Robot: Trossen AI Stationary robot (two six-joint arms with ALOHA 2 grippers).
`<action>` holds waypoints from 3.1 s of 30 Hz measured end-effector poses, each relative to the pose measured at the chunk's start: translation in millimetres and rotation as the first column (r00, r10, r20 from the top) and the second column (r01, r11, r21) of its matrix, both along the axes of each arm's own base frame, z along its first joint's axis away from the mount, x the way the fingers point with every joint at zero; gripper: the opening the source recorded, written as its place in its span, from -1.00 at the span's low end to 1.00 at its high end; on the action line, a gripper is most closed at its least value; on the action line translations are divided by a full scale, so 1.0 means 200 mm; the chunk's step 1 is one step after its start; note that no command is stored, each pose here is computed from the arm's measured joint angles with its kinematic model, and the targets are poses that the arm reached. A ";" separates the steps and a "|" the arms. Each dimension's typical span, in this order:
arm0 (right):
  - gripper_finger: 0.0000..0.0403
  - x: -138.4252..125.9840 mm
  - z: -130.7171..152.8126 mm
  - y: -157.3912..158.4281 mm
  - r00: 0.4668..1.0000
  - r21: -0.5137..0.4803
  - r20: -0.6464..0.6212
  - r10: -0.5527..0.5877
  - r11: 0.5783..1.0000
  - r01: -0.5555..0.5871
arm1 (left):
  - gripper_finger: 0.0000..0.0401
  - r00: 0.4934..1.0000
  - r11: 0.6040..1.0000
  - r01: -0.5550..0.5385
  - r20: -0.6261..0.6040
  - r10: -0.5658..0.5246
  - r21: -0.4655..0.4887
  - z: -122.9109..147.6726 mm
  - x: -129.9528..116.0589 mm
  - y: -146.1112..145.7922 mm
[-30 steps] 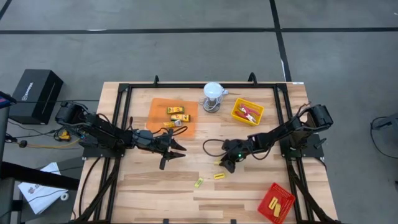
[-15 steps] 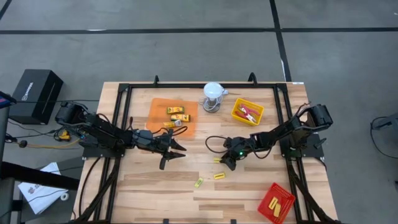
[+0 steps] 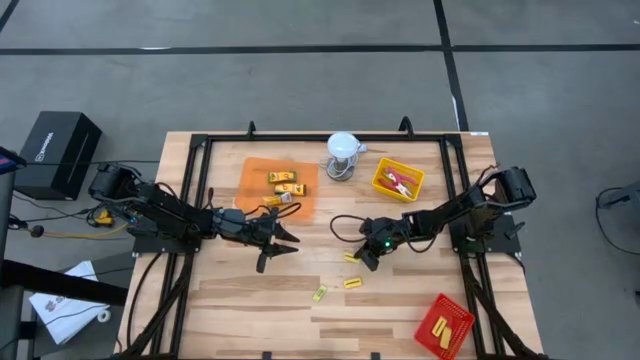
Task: Pick & Place School Supplies
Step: Put the yellow eraser into the red bin
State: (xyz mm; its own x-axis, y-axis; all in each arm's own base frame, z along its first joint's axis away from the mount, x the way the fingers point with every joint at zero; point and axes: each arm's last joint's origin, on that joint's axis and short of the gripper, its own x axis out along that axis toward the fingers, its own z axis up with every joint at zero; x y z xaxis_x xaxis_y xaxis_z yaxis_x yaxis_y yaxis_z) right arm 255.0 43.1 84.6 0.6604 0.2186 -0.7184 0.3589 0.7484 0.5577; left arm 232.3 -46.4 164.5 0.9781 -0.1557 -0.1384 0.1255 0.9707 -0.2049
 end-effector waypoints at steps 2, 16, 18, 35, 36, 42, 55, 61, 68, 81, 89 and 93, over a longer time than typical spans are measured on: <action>-0.99 0.00 0.00 0.00 1.000 -0.001 0.005 0.000 1.000 0.000 | -0.41 1.000 1.000 0.000 0.001 0.000 0.000 0.00 0.00 0.00; -0.58 0.05 0.16 -0.05 0.982 -0.118 0.179 0.055 0.992 -0.033 | -0.41 1.000 1.000 0.001 0.005 -0.001 0.022 0.00 0.00 0.00; -0.47 0.05 0.16 -0.04 0.982 -0.109 0.176 0.069 0.993 -0.050 | -0.41 1.000 1.000 0.001 0.004 -0.001 0.022 0.00 0.00 0.00; -0.35 0.07 0.08 0.03 0.980 -0.020 0.169 0.104 0.995 -0.102 | -0.41 1.000 1.000 0.001 0.002 -0.001 0.015 0.00 0.00 0.00; -0.36 0.07 0.08 0.03 0.981 -0.020 0.165 0.104 0.995 -0.102 | -0.41 1.000 1.000 0.001 0.001 -0.001 0.015 0.00 0.00 0.00; -0.38 0.07 0.07 0.02 0.988 -0.028 0.127 0.086 0.996 -0.083 | -0.41 1.000 1.000 0.001 -0.001 -0.001 0.016 0.00 0.00 0.00; -0.37 0.07 0.07 -0.06 0.990 -0.042 0.120 0.076 0.997 -0.071 | -0.41 1.000 1.000 0.001 -0.001 -0.001 0.016 0.00 0.00 0.00; -0.36 0.06 0.05 -0.09 0.994 -0.053 0.095 0.057 0.997 -0.052 | -0.41 1.000 1.000 0.001 -0.004 -0.001 0.017 0.00 0.00 0.00; -0.36 0.07 0.05 -0.13 0.994 -0.042 0.095 0.059 0.998 -0.056 | -0.41 1.000 1.000 0.001 -0.004 -0.001 0.016 0.00 0.00 0.00; -0.52 0.06 0.05 -0.13 0.996 -0.058 0.075 0.047 0.997 -0.043 | -0.41 1.000 1.000 0.002 -0.003 -0.002 0.021 0.00 0.00 0.00; -0.90 0.05 0.04 -0.13 0.998 -0.083 0.053 0.036 0.996 -0.031 | -0.41 1.000 1.000 0.003 -0.002 -0.003 0.026 0.00 0.00 0.00; -0.90 0.06 0.05 -0.12 0.997 -0.103 0.058 0.047 0.994 -0.041 | -0.41 1.000 1.000 0.003 -0.001 -0.003 0.027 0.00 0.00 0.00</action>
